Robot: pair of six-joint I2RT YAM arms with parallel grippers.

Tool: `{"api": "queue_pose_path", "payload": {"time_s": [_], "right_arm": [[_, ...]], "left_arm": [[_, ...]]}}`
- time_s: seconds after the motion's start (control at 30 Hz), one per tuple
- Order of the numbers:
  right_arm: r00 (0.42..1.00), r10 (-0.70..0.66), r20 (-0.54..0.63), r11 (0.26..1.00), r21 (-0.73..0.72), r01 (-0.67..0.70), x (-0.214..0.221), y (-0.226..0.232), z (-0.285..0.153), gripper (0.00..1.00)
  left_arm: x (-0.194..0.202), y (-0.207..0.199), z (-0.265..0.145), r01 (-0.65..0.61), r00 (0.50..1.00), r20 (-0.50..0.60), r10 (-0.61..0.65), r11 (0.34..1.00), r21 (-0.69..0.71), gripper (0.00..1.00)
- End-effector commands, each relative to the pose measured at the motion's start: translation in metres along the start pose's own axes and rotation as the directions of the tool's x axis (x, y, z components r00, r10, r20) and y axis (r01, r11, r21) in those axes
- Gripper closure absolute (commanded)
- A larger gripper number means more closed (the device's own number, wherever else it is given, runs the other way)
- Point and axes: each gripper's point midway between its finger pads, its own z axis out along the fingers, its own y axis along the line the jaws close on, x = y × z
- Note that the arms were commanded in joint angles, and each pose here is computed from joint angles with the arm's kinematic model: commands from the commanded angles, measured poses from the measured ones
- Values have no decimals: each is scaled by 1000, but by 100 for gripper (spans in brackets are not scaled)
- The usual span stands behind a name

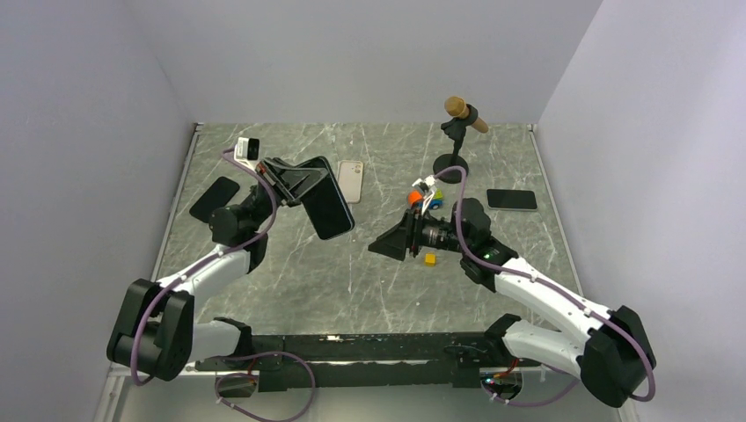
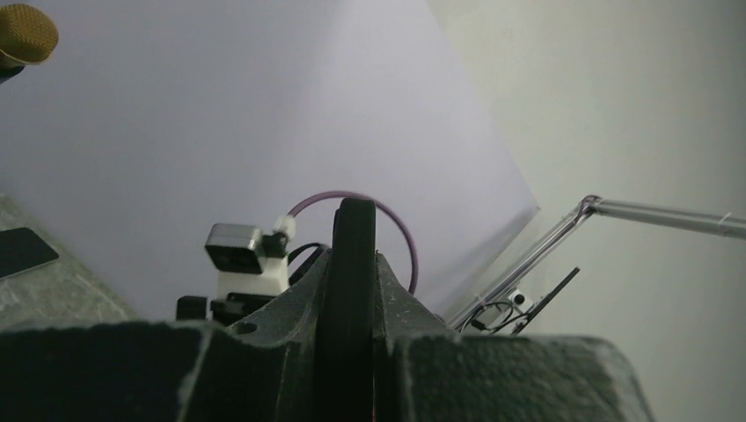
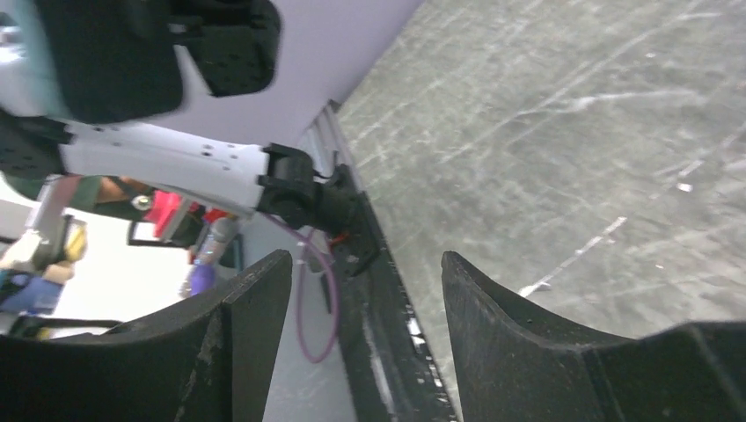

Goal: Take the phone out of the phone case
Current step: Remove the phone case from the phone.

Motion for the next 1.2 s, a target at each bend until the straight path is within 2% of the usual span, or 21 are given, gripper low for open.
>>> {"api": "queue_pose_path", "payload": {"time_s": [0.0,0.1,0.23,0.4,0.6,0.8,1.17], "right_arm": [[997,69,25,990,-123,-66,-34,56,-10,34],[997,75,18,971,-229,-69,-47,78,-6,35],[996,82,28,951,-300,-70,-60,88,2,35],[996,88,24,923,-377,-72,-61,102,4,48],[999,39,19,934,-356,-29,-53,113,8,53],[1000,16,-6,939,-344,-17,-40,122,19,53],[1000,-6,-1,956,-295,5,-39,119,15,52]], "left_arm": [[15,-36,-1,-169,979,-84,184,973,158,100],[18,-30,-5,-185,976,-89,198,973,134,100],[22,-25,-12,-195,975,-90,205,975,104,100],[26,-21,-18,-217,970,-98,223,974,69,100],[28,-17,-19,-267,956,-116,269,963,35,100],[26,-14,-19,-271,956,-110,271,962,18,100],[26,-15,-21,-288,952,-107,286,958,-2,100]]}}
